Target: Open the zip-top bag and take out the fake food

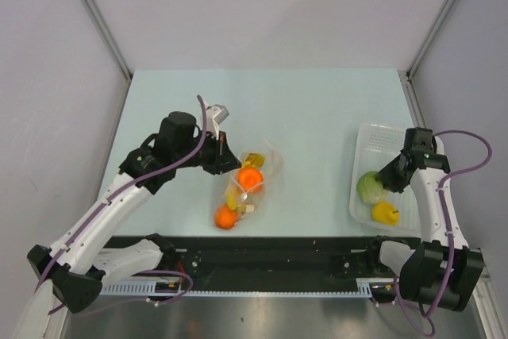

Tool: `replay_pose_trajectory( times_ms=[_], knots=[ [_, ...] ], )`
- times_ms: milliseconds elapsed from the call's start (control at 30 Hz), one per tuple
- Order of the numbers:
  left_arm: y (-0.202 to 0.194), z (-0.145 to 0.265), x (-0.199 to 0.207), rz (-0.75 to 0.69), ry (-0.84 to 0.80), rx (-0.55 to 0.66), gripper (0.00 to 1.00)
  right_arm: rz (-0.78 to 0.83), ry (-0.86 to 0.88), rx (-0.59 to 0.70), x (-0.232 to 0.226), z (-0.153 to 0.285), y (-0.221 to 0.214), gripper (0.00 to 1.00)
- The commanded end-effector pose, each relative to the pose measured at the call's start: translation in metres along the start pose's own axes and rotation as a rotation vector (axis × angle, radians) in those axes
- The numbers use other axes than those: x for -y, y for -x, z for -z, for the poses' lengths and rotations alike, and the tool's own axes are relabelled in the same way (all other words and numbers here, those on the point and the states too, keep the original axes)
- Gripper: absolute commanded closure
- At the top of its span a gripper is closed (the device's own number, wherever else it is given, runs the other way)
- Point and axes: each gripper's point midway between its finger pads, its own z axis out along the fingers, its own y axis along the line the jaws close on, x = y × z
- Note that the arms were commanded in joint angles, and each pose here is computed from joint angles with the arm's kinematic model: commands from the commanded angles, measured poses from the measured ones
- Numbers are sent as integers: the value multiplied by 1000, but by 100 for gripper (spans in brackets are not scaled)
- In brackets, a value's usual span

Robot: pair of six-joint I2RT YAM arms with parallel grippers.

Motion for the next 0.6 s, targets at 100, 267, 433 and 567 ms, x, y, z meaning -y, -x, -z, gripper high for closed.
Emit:
replay_pose_trajectory(
  times_ms=[100,267,433,567],
  knots=[
    [13,8,20,-57,-93,55,100,50,57,14,-9,2,8,42],
    [12,7,22,-53,-108,64,100,141,47,90,-11,33,24,16],
    [14,6,23,-38,-115,74,100,318,207,190,-63,89,12,14],
    [11,4,22,-18,-108,51,100,470,476,227,-136,135,-29,17]
  ],
)
